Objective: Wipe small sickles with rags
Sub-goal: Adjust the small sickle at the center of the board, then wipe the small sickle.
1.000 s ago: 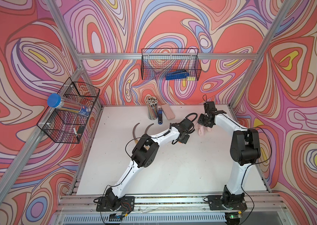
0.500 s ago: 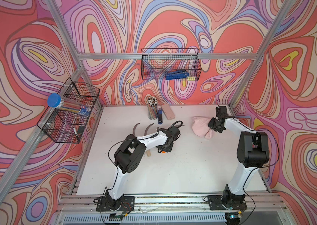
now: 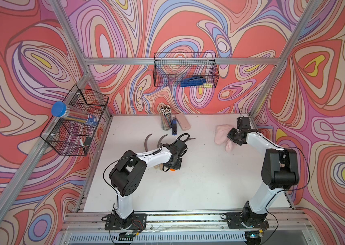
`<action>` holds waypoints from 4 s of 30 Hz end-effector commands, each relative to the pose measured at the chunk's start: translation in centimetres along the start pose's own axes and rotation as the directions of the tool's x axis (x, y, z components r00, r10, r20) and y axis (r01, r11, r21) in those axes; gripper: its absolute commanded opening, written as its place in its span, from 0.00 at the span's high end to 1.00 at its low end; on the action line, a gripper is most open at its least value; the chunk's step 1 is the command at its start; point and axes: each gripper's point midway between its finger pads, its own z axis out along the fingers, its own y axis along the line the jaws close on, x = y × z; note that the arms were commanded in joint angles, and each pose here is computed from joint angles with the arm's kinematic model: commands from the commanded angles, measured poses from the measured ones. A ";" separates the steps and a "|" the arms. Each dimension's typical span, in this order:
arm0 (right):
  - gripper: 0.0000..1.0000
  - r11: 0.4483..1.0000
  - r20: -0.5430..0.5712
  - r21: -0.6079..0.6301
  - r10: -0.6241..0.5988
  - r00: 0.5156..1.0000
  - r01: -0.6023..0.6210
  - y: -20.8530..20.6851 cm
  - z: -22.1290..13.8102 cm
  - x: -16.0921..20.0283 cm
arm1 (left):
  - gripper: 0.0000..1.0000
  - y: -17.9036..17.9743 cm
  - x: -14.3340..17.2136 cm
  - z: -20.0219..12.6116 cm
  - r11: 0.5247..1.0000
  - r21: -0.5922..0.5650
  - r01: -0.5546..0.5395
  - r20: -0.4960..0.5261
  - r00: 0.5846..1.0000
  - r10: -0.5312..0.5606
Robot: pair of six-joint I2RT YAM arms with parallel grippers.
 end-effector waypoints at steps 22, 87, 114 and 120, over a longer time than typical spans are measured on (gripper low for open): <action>1.00 0.795 -0.030 -0.478 -0.439 0.898 0.373 20.6 -4.6 7.9 | 1.00 -1.4 1.5 -2.0 0.855 -0.394 -0.337 0.030 0.925 0.378; 1.00 0.988 -0.205 -0.013 0.146 0.968 -0.152 -3.6 3.4 8.4 | 1.00 -0.7 1.2 -2.7 0.851 -0.428 -0.303 0.061 0.930 0.362; 1.00 0.727 -0.203 -0.628 -0.497 0.843 0.278 19.2 -3.2 18.9 | 1.00 -1.2 1.1 -2.7 0.863 -0.402 -0.307 0.072 0.929 0.364; 1.00 0.774 -0.364 -0.611 -0.462 0.809 0.167 18.3 0.1 22.2 | 1.00 -1.2 1.1 -2.7 0.862 -0.403 -0.308 0.071 0.928 0.365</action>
